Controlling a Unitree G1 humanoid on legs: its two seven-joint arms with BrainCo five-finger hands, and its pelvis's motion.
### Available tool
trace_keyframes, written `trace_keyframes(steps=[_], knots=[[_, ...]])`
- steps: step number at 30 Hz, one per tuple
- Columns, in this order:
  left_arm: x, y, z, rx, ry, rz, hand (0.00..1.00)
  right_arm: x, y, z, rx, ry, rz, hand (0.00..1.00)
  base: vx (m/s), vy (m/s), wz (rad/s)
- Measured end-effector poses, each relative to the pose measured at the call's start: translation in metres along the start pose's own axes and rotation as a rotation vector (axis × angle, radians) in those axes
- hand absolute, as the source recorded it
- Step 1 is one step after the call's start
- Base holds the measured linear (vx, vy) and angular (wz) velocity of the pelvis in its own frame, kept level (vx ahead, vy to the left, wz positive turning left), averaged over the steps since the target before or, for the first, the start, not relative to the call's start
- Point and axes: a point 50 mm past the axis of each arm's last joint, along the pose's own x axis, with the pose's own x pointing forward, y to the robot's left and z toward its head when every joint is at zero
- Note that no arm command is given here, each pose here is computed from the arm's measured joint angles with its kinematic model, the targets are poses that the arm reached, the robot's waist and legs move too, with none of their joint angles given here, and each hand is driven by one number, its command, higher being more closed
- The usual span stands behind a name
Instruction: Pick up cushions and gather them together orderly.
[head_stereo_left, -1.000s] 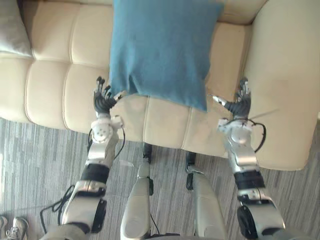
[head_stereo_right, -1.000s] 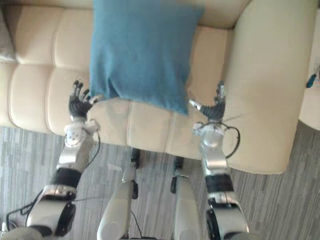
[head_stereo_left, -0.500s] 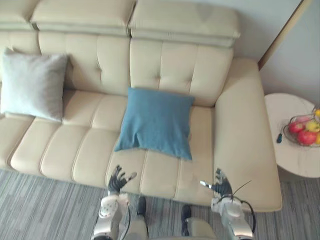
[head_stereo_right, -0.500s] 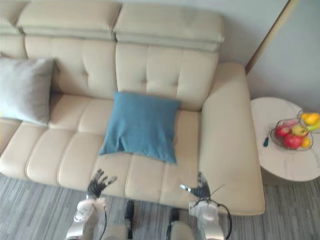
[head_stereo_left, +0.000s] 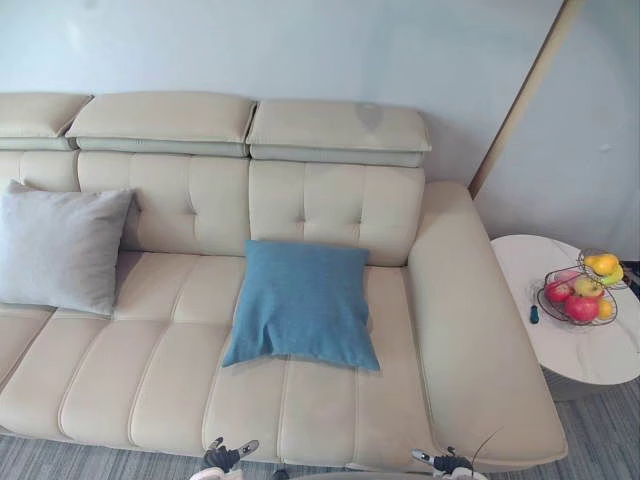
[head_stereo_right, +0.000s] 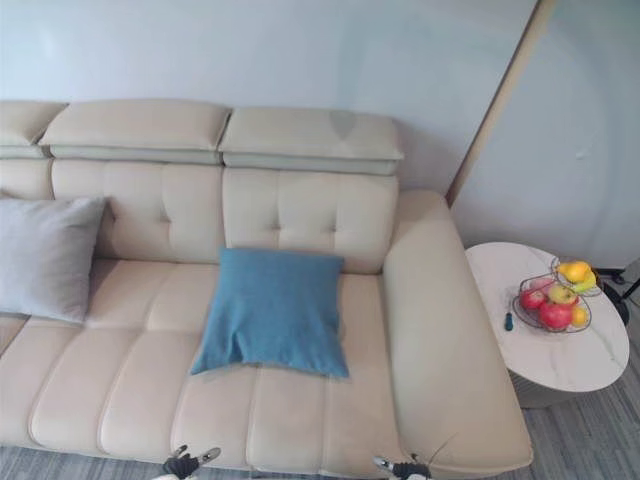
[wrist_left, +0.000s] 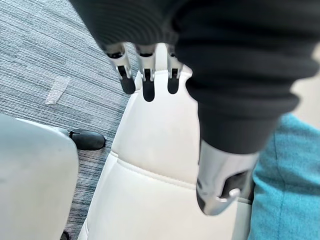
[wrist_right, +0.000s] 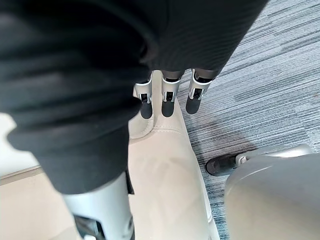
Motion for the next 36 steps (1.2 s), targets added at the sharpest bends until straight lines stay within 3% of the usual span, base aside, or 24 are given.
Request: trace_keyframes(steps=[15,24,28,31,36], knots=[[0.0,-0.002,-0.001,-0.019,0.004,0.009,0.0,-0.001,0.009,0.003,-0.056,-0.017,0.019,0.0,0.0,0.0,-0.04],[0.006,-0.022,0.031,-0.091,-0.058,-0.032,0.0,-0.006,0.041,0.043,-0.139,-0.173,0.091,0.0,-0.15,0.001,-0.62],[0.005,-0.02,0.038,-0.103,-0.097,-0.024,0.0,-0.009,0.047,0.028,-0.139,-0.144,0.106,0.0,-0.08,-0.066,0.21],[0.004,-0.018,0.042,-0.128,-0.121,-0.02,0.0,-0.011,0.061,0.042,-0.138,-0.177,0.138,0.0,-0.27,-0.284,-0.17],[0.001,-0.034,0.03,-0.123,-0.082,-0.064,0.0,-0.006,0.044,0.063,-0.172,-0.233,0.07,0.0,-0.34,-0.205,-0.22]])
